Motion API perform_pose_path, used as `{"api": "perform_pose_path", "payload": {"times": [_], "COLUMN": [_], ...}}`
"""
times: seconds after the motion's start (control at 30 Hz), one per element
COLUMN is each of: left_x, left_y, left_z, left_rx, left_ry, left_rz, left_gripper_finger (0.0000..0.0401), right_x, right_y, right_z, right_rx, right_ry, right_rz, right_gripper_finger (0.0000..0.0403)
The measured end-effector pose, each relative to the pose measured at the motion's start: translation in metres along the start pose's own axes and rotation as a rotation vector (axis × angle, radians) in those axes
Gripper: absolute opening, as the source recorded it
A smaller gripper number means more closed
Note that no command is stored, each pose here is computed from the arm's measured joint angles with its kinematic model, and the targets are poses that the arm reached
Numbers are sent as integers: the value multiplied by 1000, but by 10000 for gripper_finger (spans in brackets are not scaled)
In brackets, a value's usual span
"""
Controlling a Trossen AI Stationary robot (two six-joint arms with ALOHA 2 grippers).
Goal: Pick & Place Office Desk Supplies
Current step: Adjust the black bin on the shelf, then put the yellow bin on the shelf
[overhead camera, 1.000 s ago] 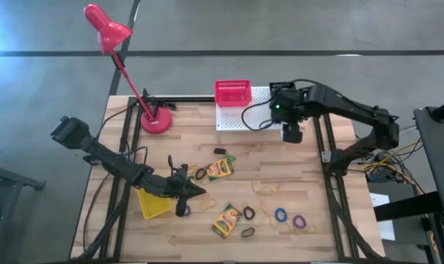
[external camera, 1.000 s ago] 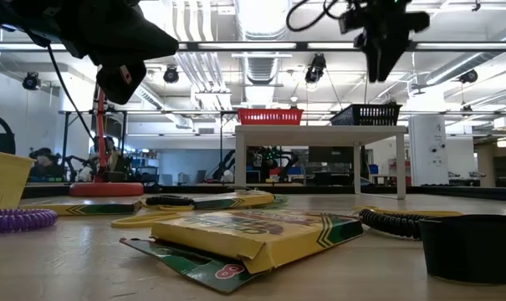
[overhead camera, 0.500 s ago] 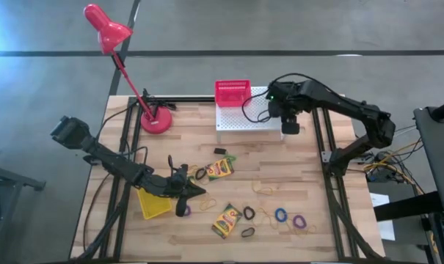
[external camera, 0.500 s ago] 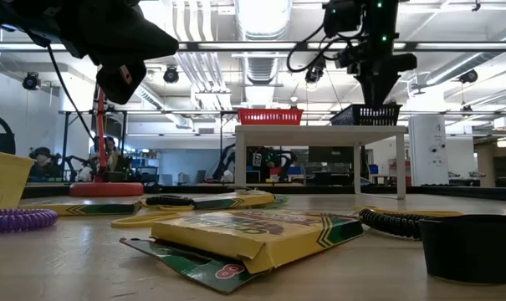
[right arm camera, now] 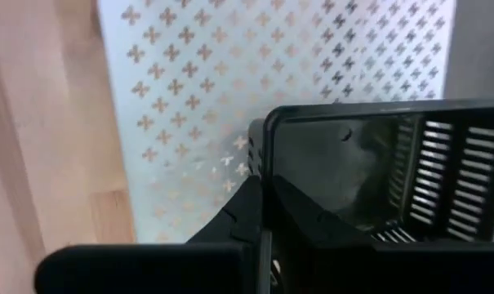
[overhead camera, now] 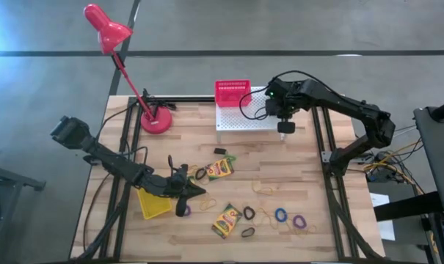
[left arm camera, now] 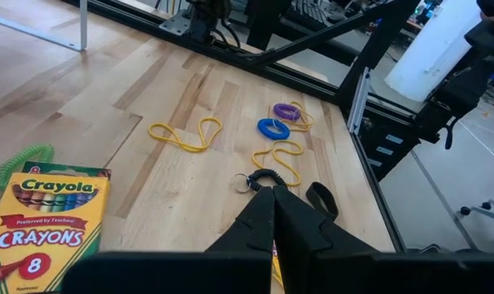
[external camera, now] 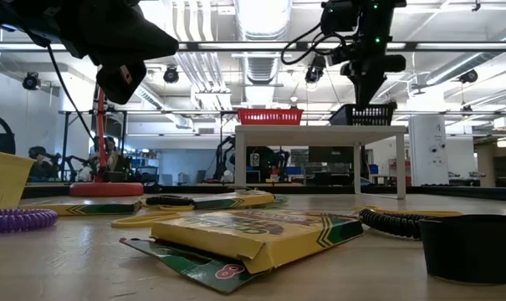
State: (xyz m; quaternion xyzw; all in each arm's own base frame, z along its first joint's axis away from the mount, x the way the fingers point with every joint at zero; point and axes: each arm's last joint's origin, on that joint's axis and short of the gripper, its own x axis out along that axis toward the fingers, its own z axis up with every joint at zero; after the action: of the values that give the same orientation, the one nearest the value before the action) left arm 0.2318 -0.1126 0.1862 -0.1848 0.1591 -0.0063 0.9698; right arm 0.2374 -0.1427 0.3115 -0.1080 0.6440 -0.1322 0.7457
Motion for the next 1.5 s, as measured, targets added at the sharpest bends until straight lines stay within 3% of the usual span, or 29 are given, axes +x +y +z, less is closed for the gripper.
{"api": "perform_pose_path", "payload": {"times": [0.47, 0.77, 1.13, 1.37, 1.5], "left_x": [0, 0, 0, 0, 0], "left_y": [0, 0, 0, -5, -24], "left_z": [0, 0, 0, 4, 16], "left_rx": [0, 0, -3, -2, 58], "left_ry": [0, 0, 0, -11, -14], "left_rz": [0, 0, 0, -14, -39], "left_gripper_finger": [6, 6, 6, 6, 6], "right_x": [-1, -1, -1, -41, -68], "right_y": [-3, -5, -4, -1, 30], "right_z": [7, 10, 10, 21, 30], "right_rx": [-16, 45, 69, 242, 293], "right_ry": [-76, -113, -112, -211, -334], "right_rz": [-18, -32, -29, -33, 8], "right_gripper_finger": [14, 15, 95, 126, 123]}}
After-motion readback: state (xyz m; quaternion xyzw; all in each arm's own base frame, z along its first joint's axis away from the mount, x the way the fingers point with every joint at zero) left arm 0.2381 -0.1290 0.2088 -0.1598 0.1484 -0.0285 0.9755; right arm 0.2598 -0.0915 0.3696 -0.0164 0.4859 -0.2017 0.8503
